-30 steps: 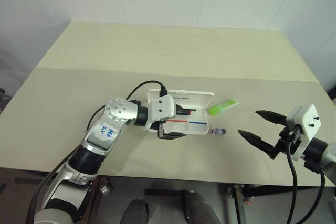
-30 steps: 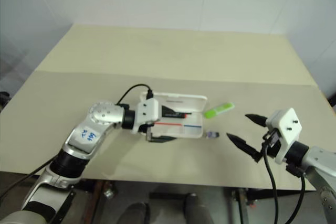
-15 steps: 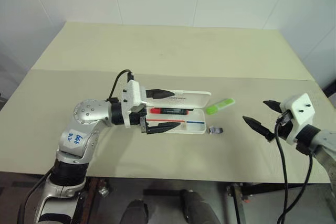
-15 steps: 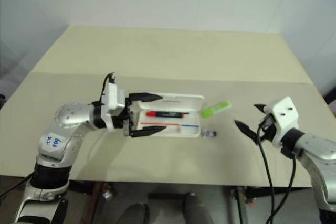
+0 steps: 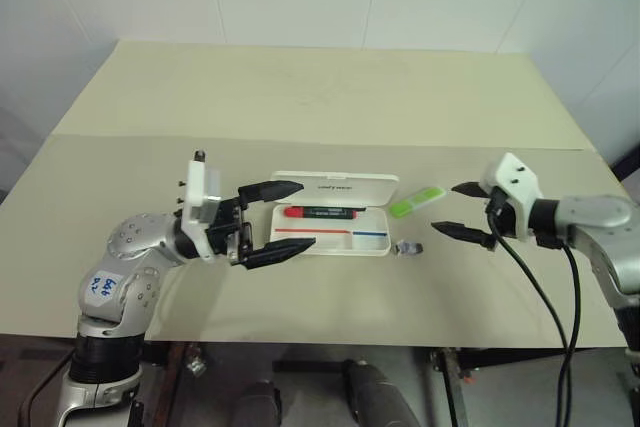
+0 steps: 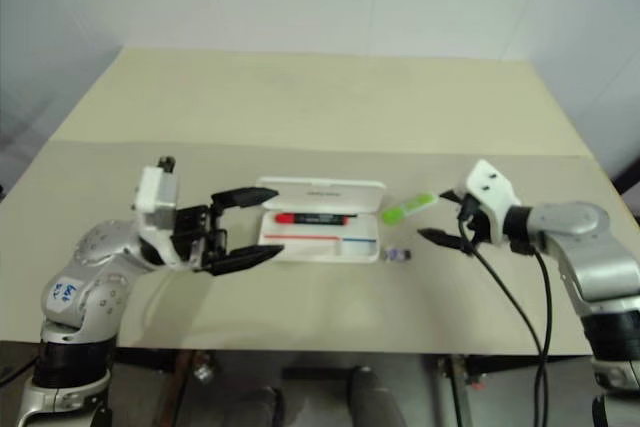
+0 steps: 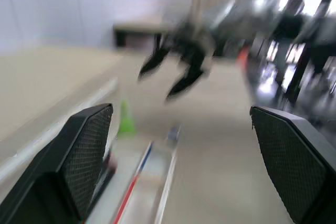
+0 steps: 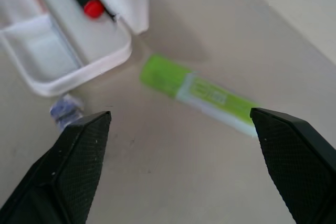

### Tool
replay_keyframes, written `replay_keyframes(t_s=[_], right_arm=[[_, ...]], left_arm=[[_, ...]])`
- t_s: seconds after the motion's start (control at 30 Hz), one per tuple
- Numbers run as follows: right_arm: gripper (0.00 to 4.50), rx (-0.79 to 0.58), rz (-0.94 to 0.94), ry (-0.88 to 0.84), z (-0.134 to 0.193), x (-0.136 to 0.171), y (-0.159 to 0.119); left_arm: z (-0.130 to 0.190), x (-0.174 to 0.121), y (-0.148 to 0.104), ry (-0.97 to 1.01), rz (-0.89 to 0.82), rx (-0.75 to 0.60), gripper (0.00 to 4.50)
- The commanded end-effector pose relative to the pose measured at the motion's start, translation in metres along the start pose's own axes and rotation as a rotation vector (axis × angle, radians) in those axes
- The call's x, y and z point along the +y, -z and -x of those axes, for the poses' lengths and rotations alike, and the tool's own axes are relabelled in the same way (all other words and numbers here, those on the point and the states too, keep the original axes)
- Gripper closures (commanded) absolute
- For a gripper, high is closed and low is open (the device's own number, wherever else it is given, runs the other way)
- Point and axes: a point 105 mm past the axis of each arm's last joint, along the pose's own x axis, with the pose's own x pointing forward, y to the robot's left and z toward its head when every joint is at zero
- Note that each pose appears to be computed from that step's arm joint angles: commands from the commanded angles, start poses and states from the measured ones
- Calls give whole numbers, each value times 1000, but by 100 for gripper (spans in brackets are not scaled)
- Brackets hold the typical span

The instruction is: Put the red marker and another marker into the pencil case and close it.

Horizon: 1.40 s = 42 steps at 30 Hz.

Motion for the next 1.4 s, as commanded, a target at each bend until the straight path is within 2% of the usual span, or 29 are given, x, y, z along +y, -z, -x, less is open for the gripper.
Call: replay_keyframes(t_s=[0.03,0.17,0.23,0.4,0.7,0.97,1.33,1.4], right_arm=[[0,33,66,-70,0,-5,-2],[0,93,167,-136,-13,-19,-4],[0,127,229,-179,-24,-25,-9],[0,142,308,-219,-38,-38,-24],[0,219,391,-283,-63,-42,-31],[0,339,417,-298,-78,-38,-15],[0,361,383,-246,-92,-38,-14],[39,356,366,-232,-99,-36,-15]], left_arm=[[5,-3,-5,24,-36,22,3],[15,-5,-1,71,-51,75,3],[25,-8,-7,118,-57,56,3],[41,-1,-9,84,-80,104,3],[40,-3,-14,63,-98,100,3],[42,-10,-19,22,-113,97,3],[42,-17,-25,-13,-126,95,3],[42,-18,-26,-25,-133,97,0]])
